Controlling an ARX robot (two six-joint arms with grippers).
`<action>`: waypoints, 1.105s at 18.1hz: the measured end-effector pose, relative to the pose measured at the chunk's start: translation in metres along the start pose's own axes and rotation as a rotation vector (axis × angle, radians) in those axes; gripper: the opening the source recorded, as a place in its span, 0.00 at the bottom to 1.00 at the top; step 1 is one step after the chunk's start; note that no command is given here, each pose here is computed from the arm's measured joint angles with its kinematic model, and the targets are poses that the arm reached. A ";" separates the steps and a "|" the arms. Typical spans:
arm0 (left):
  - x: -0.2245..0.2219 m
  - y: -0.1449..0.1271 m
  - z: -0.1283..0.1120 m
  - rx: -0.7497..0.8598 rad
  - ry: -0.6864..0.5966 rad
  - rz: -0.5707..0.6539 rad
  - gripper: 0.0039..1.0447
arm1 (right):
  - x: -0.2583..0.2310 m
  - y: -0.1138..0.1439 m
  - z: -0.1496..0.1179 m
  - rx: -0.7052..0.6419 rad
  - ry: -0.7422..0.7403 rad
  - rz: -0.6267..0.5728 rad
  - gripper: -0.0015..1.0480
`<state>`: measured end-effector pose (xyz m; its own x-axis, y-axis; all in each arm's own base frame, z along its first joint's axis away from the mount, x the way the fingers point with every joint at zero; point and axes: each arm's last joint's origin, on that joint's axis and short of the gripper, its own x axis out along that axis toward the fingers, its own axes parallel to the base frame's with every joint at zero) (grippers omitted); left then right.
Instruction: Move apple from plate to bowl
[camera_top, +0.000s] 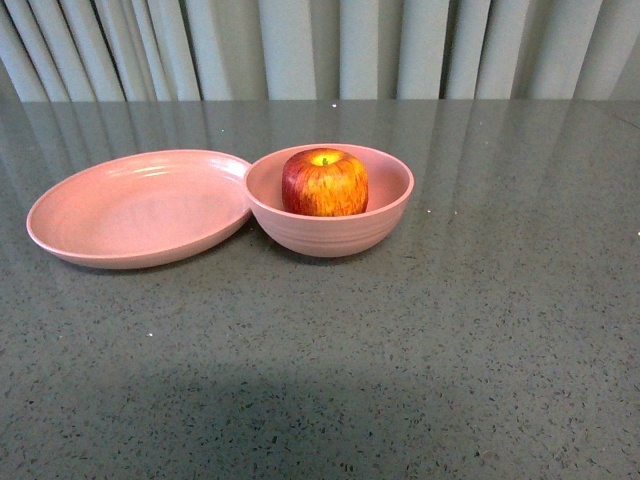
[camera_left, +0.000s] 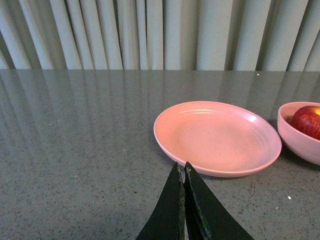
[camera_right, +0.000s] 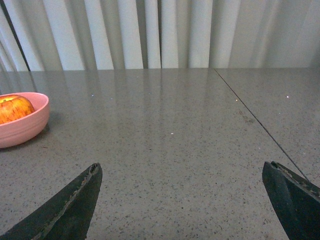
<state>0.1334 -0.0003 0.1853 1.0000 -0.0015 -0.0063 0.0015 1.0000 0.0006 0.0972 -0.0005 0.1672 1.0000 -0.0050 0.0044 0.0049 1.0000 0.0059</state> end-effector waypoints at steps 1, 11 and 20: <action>-0.002 0.000 -0.002 0.000 0.000 0.000 0.01 | 0.000 0.000 0.000 0.000 0.000 0.000 0.94; -0.018 0.000 -0.014 0.000 -0.020 0.000 0.01 | 0.000 0.000 0.000 0.000 0.000 0.000 0.94; -0.030 0.000 -0.018 0.000 0.013 0.001 0.01 | 0.000 0.000 0.000 0.000 0.000 0.000 0.94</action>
<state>0.1037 -0.0001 0.1673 0.9998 -0.0008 -0.0189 0.0008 1.0000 0.0006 0.0972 -0.0005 0.1672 1.0000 -0.0050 0.0040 0.0049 1.0000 0.0059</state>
